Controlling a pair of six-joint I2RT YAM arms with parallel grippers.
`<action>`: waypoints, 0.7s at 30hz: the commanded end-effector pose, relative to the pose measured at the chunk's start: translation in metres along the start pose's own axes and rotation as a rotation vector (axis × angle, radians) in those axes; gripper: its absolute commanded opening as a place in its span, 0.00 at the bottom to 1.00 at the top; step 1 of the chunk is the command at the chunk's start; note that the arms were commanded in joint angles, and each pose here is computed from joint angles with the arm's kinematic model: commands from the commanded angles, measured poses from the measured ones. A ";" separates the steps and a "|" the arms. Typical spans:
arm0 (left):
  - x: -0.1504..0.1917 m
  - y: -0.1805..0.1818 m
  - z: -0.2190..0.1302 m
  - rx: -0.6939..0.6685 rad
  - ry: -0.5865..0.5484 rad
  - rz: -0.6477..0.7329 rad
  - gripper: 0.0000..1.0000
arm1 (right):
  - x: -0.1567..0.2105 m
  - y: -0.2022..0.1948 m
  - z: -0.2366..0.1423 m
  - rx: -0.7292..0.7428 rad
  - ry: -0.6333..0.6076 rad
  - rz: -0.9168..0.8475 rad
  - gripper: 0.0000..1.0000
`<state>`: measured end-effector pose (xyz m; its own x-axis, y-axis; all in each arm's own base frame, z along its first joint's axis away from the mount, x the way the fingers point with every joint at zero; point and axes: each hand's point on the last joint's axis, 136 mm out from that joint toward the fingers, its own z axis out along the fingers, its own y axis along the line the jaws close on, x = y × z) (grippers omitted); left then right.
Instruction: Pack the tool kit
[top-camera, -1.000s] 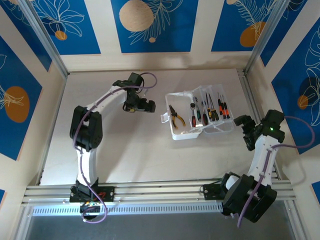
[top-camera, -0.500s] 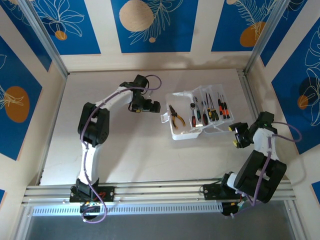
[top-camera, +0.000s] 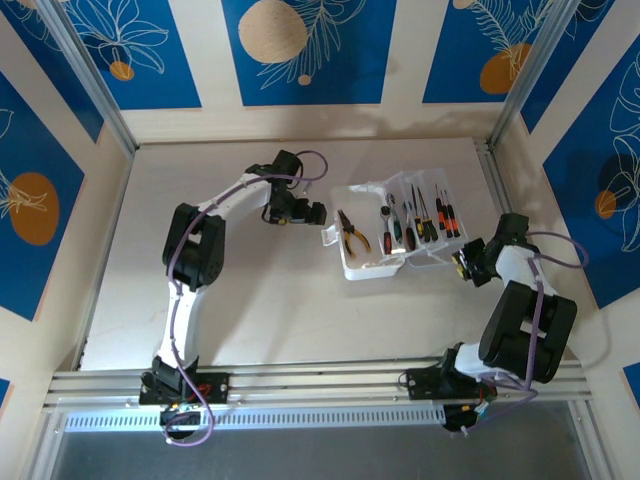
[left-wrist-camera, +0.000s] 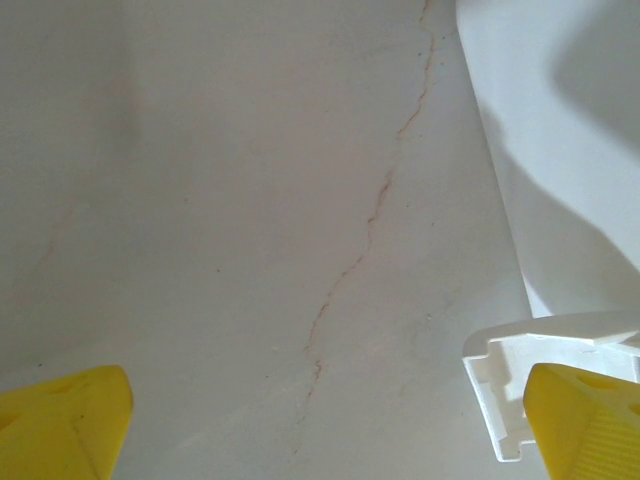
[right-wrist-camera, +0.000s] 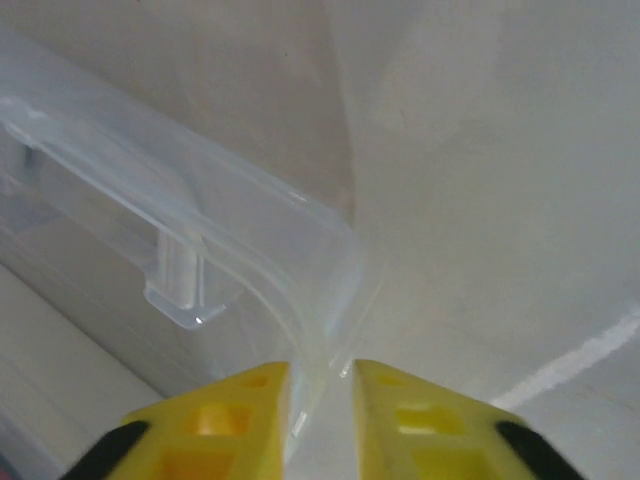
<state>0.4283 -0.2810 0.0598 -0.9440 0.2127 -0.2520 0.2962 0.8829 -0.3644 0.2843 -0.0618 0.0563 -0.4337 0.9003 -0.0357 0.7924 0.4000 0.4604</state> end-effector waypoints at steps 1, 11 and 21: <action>-0.004 -0.015 0.004 0.040 0.003 0.001 1.00 | -0.003 -0.013 0.008 0.086 -0.017 0.007 0.10; -0.001 -0.022 0.015 0.056 0.018 0.002 1.00 | 0.000 -0.007 0.009 0.133 -0.039 -0.074 0.02; 0.001 -0.022 0.015 0.056 0.024 0.001 1.00 | -0.008 -0.003 0.014 0.142 -0.046 -0.083 0.37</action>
<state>0.4234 -0.2970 0.0514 -0.9492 0.2177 -0.2274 0.2941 0.8709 -0.3937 0.2904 -0.0638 0.0461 -0.4750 0.8738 -0.1046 0.8032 0.4790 0.3542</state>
